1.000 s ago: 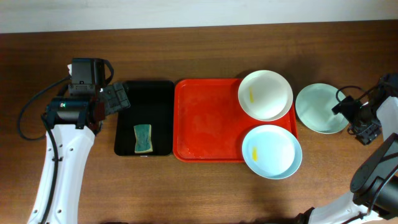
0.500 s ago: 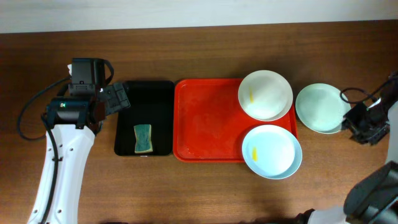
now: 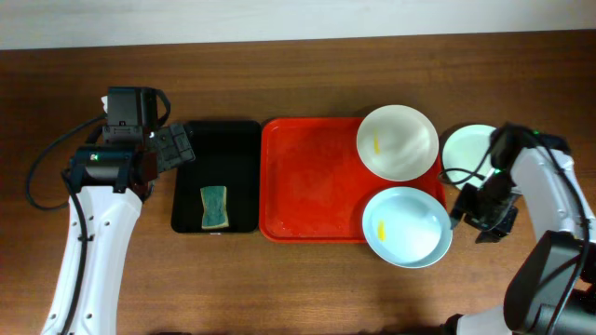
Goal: Clean dirty plates on tray and stack at the side
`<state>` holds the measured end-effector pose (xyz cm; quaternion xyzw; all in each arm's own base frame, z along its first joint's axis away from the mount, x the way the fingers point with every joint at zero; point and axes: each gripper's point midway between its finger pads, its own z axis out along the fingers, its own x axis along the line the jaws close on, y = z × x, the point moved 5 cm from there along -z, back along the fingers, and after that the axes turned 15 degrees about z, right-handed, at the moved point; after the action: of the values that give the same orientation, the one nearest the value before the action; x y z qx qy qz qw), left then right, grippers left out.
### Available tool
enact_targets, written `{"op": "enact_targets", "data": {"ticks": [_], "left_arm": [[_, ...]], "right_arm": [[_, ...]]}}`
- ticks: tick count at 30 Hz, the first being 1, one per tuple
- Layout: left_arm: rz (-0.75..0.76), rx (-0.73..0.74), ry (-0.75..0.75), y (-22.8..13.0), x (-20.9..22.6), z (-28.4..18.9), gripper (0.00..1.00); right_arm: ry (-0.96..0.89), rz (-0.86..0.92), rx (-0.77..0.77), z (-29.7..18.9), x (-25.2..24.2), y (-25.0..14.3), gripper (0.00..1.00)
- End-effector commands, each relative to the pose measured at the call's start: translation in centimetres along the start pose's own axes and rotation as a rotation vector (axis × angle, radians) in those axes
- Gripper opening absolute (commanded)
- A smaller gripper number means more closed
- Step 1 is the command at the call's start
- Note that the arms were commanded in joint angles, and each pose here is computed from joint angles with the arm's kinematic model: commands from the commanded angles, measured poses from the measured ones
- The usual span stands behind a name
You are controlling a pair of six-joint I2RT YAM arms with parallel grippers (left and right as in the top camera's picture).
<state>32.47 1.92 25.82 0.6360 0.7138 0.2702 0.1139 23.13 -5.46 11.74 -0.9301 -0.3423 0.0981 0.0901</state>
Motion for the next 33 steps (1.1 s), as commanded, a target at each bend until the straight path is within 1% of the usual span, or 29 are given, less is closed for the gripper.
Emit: {"op": "enact_targets", "data": {"ticks": [1,2,3,5,8,13,14,15,20,22,27,28,29,30,31,32,33], "left_arm": [[-0.018,0.003,0.015,0.0,0.2,0.1,0.99],[-0.018,0.003,0.015,0.0,0.2,0.1,0.99],[-0.018,0.003,0.015,0.0,0.2,0.1,0.99],[-0.018,0.003,0.015,0.0,0.2,0.1,0.99],[-0.018,0.003,0.015,0.0,0.2,0.1,0.99],[-0.018,0.003,0.015,0.0,0.2,0.1,0.99],[-0.018,0.003,0.015,0.0,0.2,0.1,0.99],[-0.018,0.003,0.015,0.0,0.2,0.1,0.99],[-0.018,0.003,0.015,0.0,0.2,0.1,0.99],[-0.018,0.003,0.015,0.0,0.2,0.1,0.99],[-0.018,0.003,0.015,0.0,0.2,0.1,0.99],[-0.018,0.003,0.015,0.0,0.2,0.1,0.99],[-0.018,0.003,0.015,0.0,0.2,0.1,0.99],[-0.018,0.003,0.015,0.0,0.2,0.1,0.99],[-0.018,0.003,0.015,0.0,0.2,0.1,0.99],[-0.018,0.003,0.015,0.0,0.2,0.1,0.99],[-0.018,0.003,0.015,0.0,0.2,0.1,0.99]], "right_arm": [[-0.082,-0.027,-0.036,1.3,0.3,-0.7,0.62],[-0.094,-0.037,-0.043,1.5,0.3,-0.7,0.67],[-0.101,-0.044,-0.047,1.6,0.4,-0.8,0.68],[-0.097,-0.046,-0.053,1.6,0.5,-0.7,0.67],[-0.094,-0.046,-0.059,1.6,0.5,-0.6,0.63],[-0.096,-0.046,-0.084,1.6,0.6,-0.2,0.63],[-0.097,-0.046,-0.083,1.7,0.6,-0.2,0.58],[-0.098,-0.045,-0.082,1.7,0.6,-0.2,0.56],[-0.088,-0.046,-0.085,3.0,0.6,-0.2,0.50],[-0.091,-0.046,-0.079,3.3,0.5,-0.4,0.36],[-0.088,-0.046,-0.081,3.3,0.5,-0.3,0.35],[-0.088,-0.046,-0.080,3.3,0.5,-0.3,0.31],[-0.088,-0.046,-0.079,3.3,0.5,-0.3,0.26],[-0.086,-0.046,-0.078,3.4,0.5,-0.4,0.24],[-0.086,-0.046,-0.077,3.4,0.5,-0.4,0.20],[-0.085,-0.046,-0.075,3.4,0.5,-0.4,0.13],[-0.082,-0.046,-0.072,3.4,0.6,-0.4,0.11]]}}
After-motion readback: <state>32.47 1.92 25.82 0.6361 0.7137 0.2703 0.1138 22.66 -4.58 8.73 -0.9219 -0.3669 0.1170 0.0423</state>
